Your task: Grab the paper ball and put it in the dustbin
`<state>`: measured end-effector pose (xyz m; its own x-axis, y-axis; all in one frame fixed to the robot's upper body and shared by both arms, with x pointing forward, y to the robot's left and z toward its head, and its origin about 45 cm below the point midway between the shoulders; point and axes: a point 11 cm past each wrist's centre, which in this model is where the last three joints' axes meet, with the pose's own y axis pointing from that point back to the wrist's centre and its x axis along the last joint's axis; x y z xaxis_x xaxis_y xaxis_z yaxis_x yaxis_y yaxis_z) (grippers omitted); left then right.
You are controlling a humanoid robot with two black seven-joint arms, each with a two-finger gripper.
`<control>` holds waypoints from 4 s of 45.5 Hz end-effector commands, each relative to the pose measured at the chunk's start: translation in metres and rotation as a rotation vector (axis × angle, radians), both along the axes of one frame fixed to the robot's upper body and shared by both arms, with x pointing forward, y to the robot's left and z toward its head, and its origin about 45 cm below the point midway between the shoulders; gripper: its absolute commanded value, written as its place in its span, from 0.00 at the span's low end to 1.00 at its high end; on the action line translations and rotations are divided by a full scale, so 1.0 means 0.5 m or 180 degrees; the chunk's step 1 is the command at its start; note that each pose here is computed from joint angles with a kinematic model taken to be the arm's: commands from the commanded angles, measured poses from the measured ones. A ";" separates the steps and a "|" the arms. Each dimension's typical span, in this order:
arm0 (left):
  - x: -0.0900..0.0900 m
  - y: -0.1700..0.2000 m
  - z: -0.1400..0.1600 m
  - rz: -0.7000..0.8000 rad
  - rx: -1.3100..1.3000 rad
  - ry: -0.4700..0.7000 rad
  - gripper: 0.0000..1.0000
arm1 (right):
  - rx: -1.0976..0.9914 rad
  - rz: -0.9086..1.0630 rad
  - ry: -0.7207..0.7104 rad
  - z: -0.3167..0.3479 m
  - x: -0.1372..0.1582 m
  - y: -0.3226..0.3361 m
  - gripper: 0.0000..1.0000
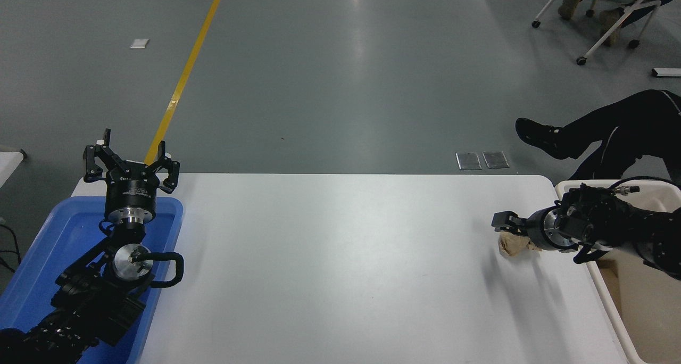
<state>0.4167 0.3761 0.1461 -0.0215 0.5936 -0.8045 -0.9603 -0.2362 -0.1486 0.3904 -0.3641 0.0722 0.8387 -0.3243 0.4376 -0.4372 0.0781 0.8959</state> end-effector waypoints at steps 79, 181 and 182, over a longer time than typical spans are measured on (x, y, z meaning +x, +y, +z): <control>-0.001 0.003 0.000 0.0012 0.0003 -0.0001 0.99 | 0.0351 0.0894 0.0764 0.385 -0.150 0.062 0.00; -0.001 0.004 -0.001 0.0044 -0.0015 -0.0002 0.99 | -0.0948 -0.1319 -0.0456 0.025 -0.148 -0.387 0.12; -0.001 0.004 -0.001 0.0044 -0.0015 -0.0002 0.99 | -0.0950 -0.1351 -0.0457 0.020 -0.154 -0.388 0.14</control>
<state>0.4161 0.3782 0.1460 -0.0273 0.5904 -0.8067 -0.9577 -0.2468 -0.1482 0.3491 -0.5507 0.1161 0.6456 -0.4416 0.6231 -0.4571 0.4302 0.7784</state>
